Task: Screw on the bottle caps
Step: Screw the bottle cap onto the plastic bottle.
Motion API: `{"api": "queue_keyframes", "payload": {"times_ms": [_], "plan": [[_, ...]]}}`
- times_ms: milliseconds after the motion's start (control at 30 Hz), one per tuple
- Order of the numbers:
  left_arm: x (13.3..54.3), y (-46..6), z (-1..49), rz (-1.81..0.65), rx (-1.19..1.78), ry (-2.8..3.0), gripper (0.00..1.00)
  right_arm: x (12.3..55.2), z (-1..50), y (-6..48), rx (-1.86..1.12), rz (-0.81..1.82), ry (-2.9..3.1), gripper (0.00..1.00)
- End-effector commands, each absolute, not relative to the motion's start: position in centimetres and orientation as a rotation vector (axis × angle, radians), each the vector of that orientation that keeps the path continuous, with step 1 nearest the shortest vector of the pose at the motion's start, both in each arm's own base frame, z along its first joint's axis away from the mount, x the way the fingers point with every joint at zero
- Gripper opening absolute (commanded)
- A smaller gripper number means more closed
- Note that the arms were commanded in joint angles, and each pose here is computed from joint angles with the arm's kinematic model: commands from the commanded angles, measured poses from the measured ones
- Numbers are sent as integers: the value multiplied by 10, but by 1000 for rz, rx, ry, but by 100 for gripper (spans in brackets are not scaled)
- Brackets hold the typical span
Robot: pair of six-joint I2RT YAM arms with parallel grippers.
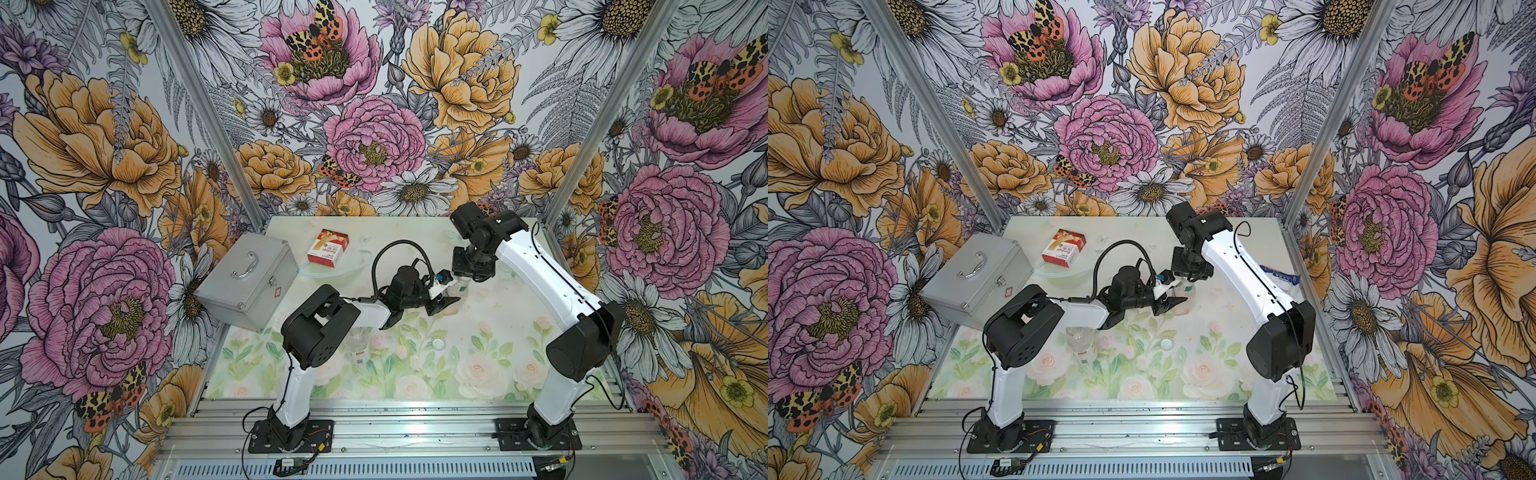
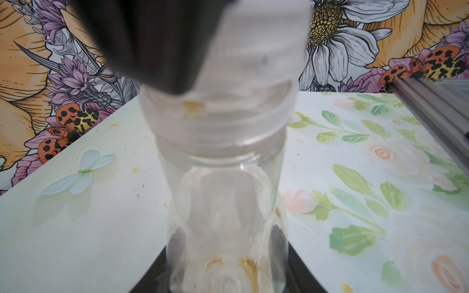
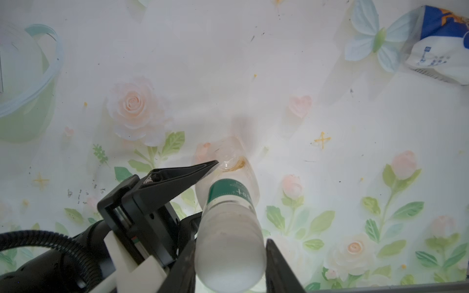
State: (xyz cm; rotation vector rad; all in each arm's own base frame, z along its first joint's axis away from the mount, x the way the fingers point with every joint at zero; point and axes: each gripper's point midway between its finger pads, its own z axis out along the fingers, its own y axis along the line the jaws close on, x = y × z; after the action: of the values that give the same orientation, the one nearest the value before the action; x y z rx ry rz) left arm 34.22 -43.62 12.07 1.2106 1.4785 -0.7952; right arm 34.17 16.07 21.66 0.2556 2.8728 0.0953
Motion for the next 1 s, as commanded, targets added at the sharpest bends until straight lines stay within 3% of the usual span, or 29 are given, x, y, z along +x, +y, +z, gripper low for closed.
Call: {"api": "queue_keyframes", "payload": {"times_ms": [0,300,633,967], "plan": [[347,-441,140,-749,1165,1390,48,338,198,176,368,175,2935,40],[348,-439,143,-748,1143,1389,48,337,235,171,389,271,2833,54],[351,-436,139,-776,1127,1409,48,326,280,161,265,336,2723,61],[330,-435,150,-933,1200,1366,47,313,288,159,-599,204,2630,56]]}}
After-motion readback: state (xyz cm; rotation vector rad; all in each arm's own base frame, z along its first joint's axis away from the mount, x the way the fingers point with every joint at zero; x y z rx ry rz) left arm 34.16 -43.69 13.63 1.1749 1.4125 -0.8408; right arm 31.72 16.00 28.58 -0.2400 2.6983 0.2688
